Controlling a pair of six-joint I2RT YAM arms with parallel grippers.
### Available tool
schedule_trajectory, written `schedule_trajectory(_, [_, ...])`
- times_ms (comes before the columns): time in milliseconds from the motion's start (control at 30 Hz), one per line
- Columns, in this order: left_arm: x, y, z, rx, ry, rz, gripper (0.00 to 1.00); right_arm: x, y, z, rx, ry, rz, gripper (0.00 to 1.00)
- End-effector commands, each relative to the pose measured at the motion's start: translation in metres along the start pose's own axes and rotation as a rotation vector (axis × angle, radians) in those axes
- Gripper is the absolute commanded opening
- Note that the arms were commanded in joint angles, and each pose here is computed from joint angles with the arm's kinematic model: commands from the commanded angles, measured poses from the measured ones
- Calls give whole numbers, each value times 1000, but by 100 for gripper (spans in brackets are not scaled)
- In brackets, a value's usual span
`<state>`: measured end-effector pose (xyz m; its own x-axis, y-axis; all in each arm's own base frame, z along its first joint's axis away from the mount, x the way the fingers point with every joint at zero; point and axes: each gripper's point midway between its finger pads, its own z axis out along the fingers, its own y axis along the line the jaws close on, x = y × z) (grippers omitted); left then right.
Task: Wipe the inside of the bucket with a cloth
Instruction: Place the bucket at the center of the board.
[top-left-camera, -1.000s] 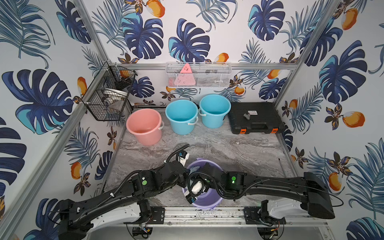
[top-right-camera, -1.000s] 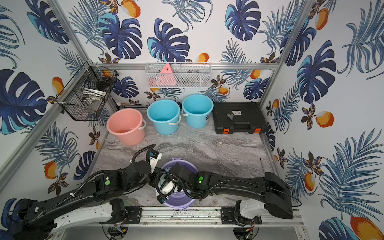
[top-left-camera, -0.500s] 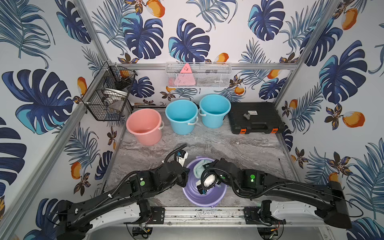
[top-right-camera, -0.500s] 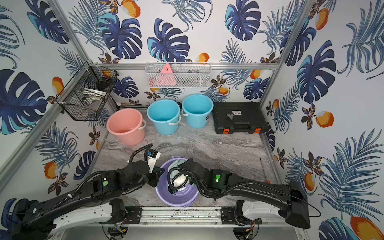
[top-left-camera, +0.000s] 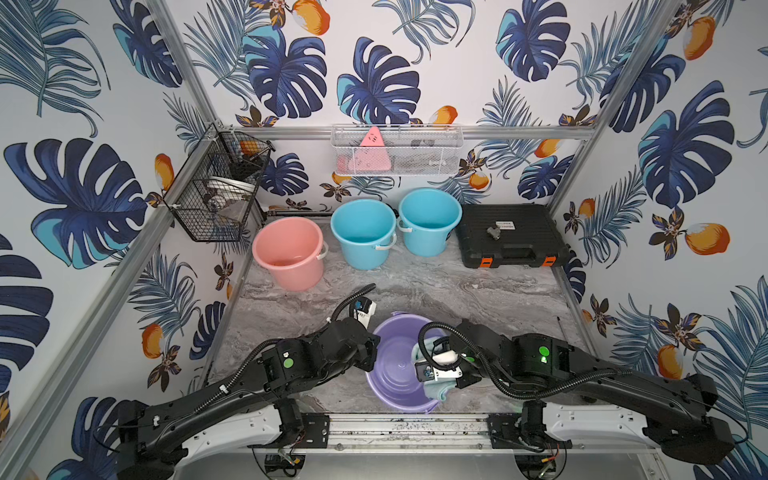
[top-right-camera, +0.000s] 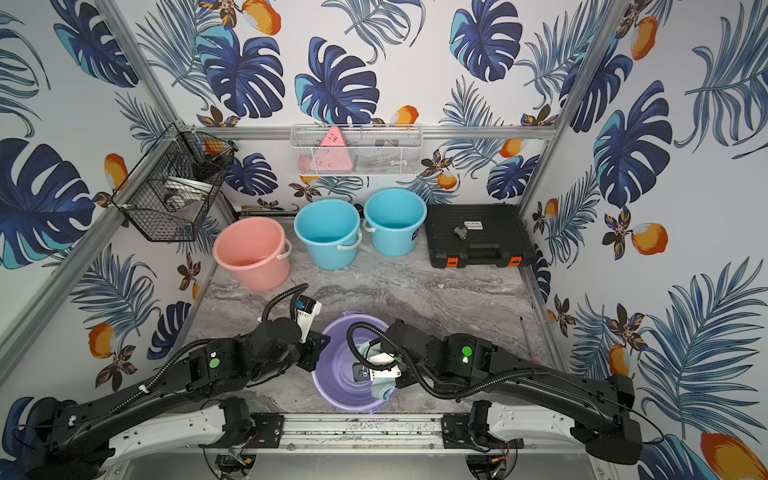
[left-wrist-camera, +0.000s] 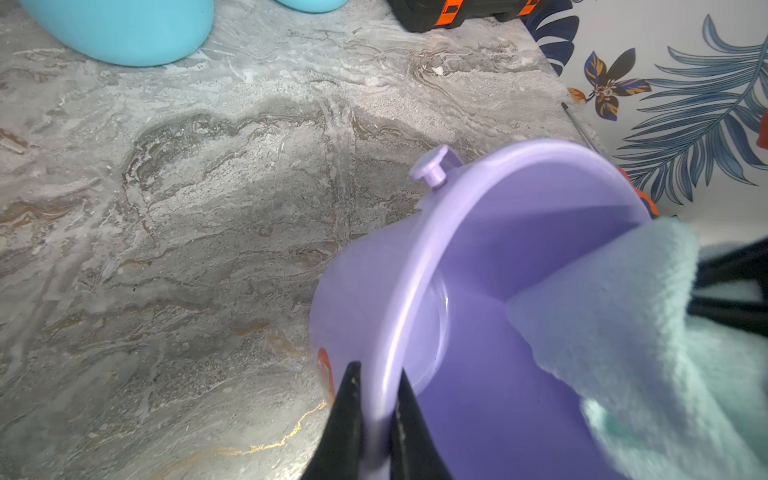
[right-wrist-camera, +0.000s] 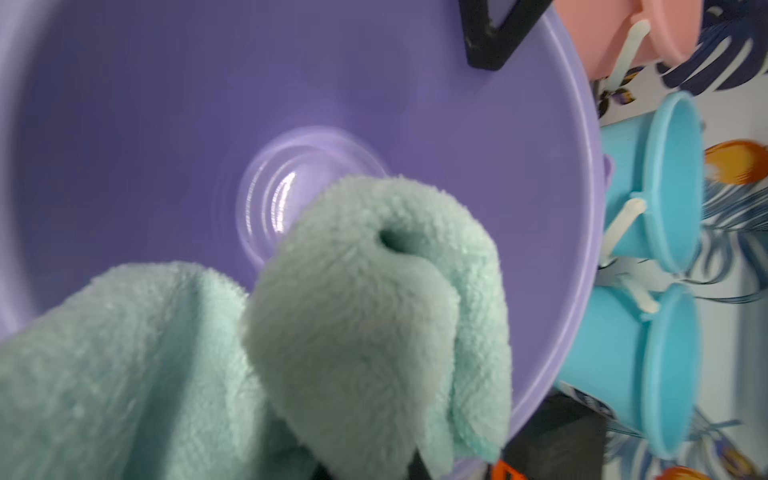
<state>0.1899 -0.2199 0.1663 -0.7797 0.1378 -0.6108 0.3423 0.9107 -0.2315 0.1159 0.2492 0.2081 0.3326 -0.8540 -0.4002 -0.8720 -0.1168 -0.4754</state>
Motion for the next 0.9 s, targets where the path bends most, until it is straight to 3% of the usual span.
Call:
schedule_trajectory(0, [-21,-18,1,82,-43,-58,0,-18,26,-4,-161,-93,278,0])
schedule_trajectory(167, [-33,-27,7,126,-37,-77,0,-48,19,-5,-191,-210,453,0])
schedule_trajectory(267, [-39,-35,13,153,-31,-82,0,-62,-2,-6,-122,-262,546,0])
schedule_trajectory(400, [-46,-42,22,163,-22,-85,0,-50,-62,-20,169,-225,756,0])
schedule_trajectory(533, [-50,-45,32,164,-14,-103,0,-21,-121,-67,520,-150,907,0])
schedule_trajectory(633, [-54,-51,41,180,-5,-122,0,-1,-148,-105,727,-140,978,0])
schedule_trajectory(867, [-66,-71,67,214,11,-128,0,26,-181,-177,1051,-194,1099,0])
